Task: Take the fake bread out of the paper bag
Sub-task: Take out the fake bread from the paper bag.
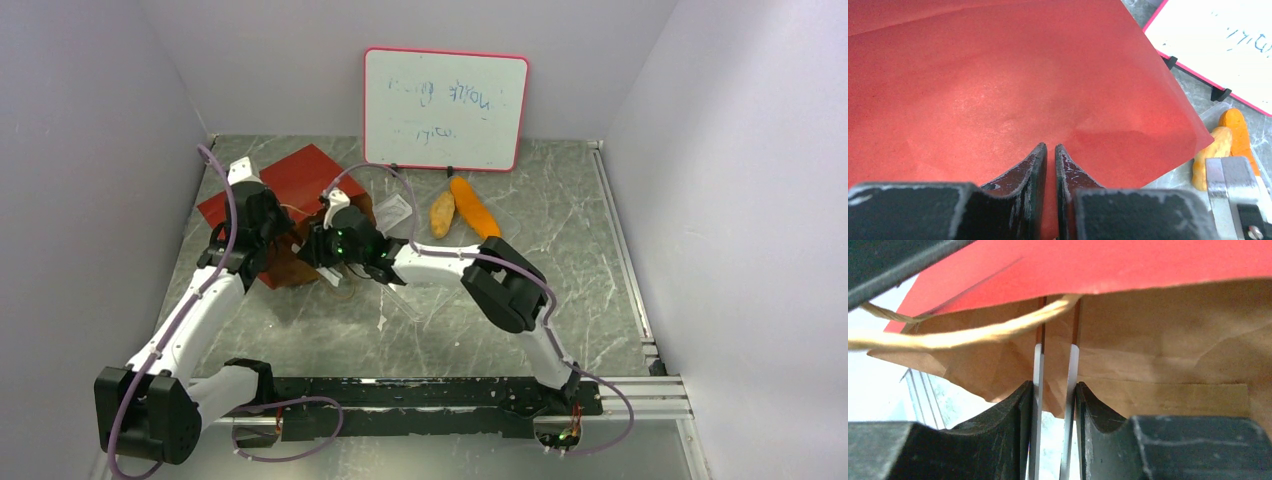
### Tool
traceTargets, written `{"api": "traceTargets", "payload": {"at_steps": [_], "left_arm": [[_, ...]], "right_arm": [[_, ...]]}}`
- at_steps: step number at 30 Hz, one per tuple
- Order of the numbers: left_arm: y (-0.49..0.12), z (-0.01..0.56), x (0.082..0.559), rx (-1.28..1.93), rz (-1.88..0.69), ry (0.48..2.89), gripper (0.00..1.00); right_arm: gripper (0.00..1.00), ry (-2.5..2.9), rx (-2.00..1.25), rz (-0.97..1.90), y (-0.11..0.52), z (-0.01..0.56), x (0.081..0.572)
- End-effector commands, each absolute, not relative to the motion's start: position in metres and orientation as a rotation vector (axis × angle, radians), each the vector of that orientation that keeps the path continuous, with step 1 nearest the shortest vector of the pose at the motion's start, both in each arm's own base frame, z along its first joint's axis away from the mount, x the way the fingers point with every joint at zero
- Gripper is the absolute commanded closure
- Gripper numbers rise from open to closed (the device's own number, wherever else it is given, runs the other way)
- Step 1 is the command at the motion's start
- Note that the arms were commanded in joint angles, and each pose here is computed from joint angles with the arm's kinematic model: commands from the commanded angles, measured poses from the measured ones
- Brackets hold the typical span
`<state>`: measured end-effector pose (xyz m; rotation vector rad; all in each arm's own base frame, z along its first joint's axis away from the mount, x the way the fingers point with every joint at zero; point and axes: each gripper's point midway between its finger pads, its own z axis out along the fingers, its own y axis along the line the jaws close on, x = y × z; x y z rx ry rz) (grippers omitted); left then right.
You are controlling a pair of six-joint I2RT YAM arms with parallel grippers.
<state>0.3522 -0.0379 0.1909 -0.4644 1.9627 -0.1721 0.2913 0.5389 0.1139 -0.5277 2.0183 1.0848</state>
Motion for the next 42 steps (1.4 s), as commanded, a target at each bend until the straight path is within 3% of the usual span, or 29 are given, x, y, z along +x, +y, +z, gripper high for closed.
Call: {"api": "traceTargets", "payload": {"at_steps": [1, 17, 32, 42], "left_arm": [[-0.042, 0.201, 0.348, -0.432, -0.191, 1.95, 0.93], [-0.045, 0.201, 0.344, -0.422, -0.211, 1.955, 0.93], [-0.047, 0.2, 0.345, -0.414, -0.218, 1.963, 0.93], [-0.049, 0.202, 0.343, -0.411, -0.234, 1.963, 0.93]], "right_arm": [[0.73, 1.973, -0.518, 1.144, 0.552, 0.132, 0.301], [0.7, 1.996, -0.501, 1.142, 0.563, 0.124, 0.318], [0.57, 2.014, -0.488, 1.139, 0.566, 0.119, 0.323], [0.56, 2.007, -0.475, 1.139, 0.574, 0.119, 0.332]]}}
